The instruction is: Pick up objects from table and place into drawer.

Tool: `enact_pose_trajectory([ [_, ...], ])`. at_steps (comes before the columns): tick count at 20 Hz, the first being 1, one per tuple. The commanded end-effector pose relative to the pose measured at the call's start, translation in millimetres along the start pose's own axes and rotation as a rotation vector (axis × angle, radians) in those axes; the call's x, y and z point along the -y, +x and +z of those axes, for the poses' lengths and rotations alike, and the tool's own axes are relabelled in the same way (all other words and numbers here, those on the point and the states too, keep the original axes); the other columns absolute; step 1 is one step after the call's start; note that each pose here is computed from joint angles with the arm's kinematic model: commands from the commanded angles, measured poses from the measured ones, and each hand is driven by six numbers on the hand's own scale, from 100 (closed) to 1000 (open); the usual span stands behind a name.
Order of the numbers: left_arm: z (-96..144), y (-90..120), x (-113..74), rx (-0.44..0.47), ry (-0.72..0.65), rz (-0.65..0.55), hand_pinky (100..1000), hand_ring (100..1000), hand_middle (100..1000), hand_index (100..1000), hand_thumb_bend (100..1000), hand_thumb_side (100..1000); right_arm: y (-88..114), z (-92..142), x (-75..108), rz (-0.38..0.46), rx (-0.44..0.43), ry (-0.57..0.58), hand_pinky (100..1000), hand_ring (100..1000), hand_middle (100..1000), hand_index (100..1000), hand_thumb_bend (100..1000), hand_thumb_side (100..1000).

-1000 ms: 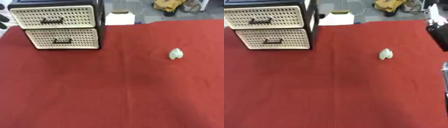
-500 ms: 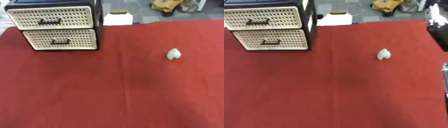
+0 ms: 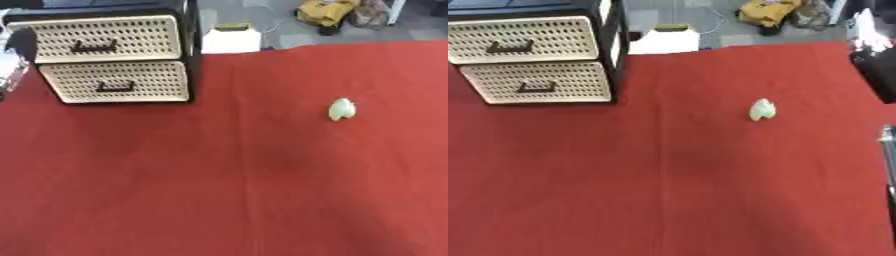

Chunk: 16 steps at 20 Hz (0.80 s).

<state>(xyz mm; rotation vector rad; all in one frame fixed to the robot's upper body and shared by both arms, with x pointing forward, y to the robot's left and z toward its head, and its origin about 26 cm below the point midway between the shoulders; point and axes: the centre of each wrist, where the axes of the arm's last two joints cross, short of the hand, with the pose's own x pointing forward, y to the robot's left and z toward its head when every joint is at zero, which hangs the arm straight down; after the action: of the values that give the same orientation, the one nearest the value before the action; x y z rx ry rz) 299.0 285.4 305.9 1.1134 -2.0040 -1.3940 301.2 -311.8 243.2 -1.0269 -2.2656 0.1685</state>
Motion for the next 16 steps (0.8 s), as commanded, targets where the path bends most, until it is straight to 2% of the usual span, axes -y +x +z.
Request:
enact_pose_trajectory([
  [1, -3.1, 2.2, -18.6, 0.006, -0.079, -0.077, 100, 100, 100, 874, 100, 1000, 5.4, -6.1, 7.7, 0.026, 0.039, -0.007, 695, 808, 559, 812, 318, 688],
  [10, -19.5, 7.9, -30.8, 0.007, -0.237, -0.108, 100, 100, 100, 886, 100, 1000, 5.2, -5.3, 7.1, 0.031, 0.036, 0.002, 695, 808, 558, 812, 313, 691],
  [16, -35.0, 1.0, -30.5, -0.01, -0.336, -0.099, 100, 100, 100, 955, 100, 1000, 4.6, -3.9, 6.5, 0.031, 0.031, 0.008, 696, 809, 557, 812, 313, 691],
])
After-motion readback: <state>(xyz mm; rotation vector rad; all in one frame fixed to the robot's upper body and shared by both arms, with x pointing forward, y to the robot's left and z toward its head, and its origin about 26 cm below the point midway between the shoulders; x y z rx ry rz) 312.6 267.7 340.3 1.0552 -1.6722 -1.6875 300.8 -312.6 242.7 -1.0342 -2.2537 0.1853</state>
